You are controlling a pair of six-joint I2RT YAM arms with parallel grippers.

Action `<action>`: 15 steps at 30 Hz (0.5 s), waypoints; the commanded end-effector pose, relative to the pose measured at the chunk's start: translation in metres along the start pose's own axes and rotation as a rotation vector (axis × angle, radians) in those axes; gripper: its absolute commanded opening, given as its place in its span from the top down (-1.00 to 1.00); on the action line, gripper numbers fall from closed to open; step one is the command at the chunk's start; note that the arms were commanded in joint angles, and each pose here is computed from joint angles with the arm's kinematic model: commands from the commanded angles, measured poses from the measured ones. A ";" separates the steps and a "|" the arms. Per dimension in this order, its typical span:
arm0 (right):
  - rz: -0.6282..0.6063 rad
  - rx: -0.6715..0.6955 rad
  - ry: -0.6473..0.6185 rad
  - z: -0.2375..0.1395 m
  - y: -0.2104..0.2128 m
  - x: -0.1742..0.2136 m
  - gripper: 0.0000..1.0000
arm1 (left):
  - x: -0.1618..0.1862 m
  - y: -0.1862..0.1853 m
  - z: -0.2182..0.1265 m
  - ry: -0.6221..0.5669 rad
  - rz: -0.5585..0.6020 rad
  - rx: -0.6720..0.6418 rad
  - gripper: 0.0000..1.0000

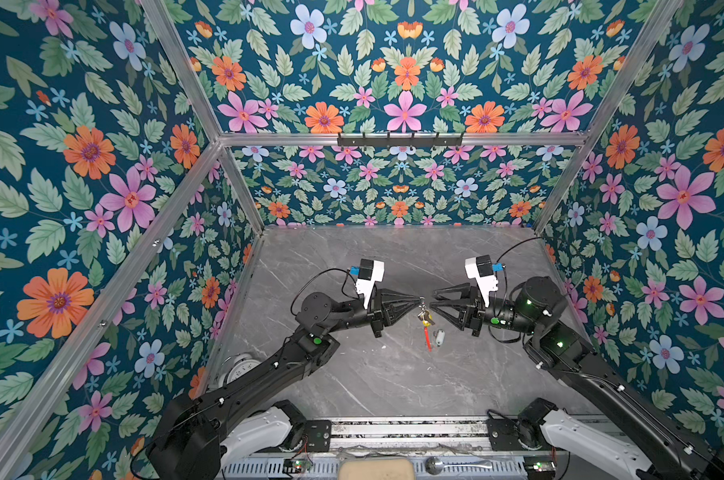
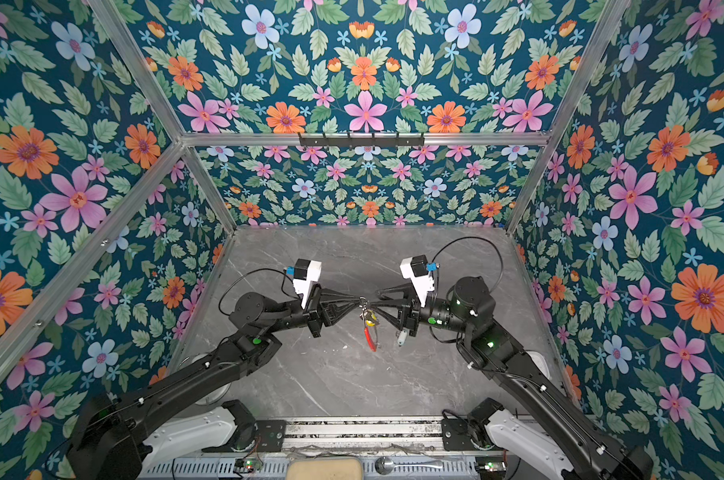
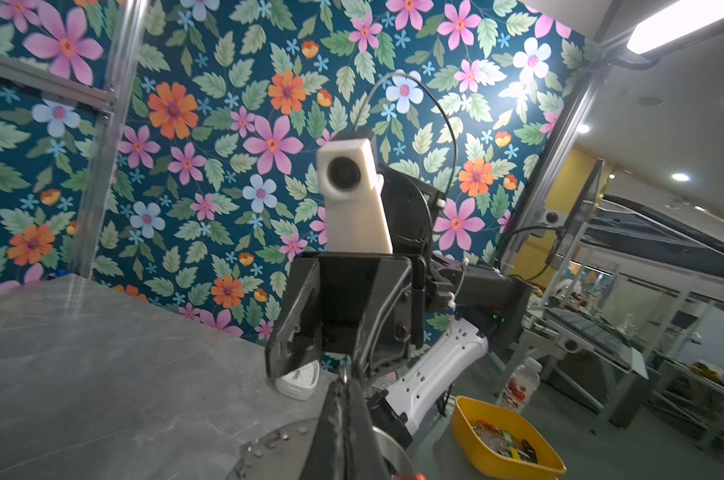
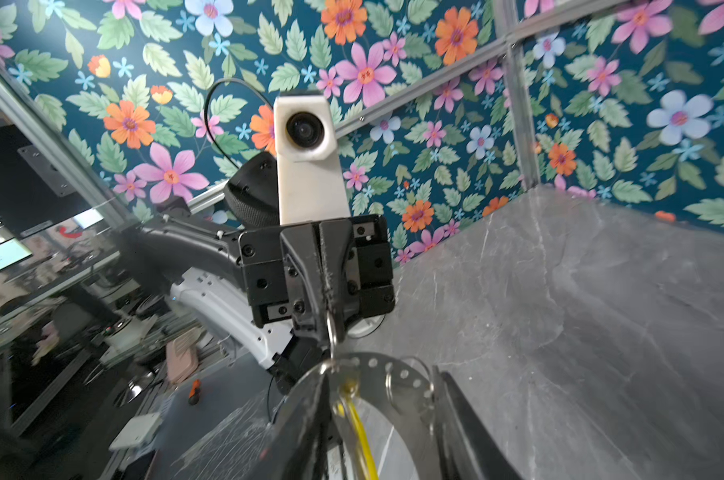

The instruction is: Remove the keys from the keyring

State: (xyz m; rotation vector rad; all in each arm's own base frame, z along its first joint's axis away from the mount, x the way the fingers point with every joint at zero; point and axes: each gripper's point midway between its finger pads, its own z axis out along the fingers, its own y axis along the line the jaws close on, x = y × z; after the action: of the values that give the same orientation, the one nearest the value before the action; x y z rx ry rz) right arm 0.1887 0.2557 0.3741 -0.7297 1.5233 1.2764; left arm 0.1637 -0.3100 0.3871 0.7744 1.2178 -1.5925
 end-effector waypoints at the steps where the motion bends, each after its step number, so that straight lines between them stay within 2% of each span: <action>1: -0.028 0.072 -0.177 -0.009 -0.004 -0.034 0.04 | -0.021 0.003 -0.002 -0.114 0.083 -0.066 1.00; 7: 0.007 0.067 -0.174 -0.005 -0.005 -0.030 -0.02 | -0.025 0.010 -0.003 -0.148 0.087 -0.127 1.00; 15: -0.003 0.110 -0.175 -0.004 -0.010 -0.028 -0.05 | -0.024 0.014 -0.002 -0.131 0.140 -0.237 1.00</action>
State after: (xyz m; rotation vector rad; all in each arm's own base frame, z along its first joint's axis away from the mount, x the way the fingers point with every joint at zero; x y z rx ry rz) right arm 0.2032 0.2488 0.3877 -0.5551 1.4710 1.2357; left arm 0.1776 -0.3044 0.4020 0.6049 1.2014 -1.4127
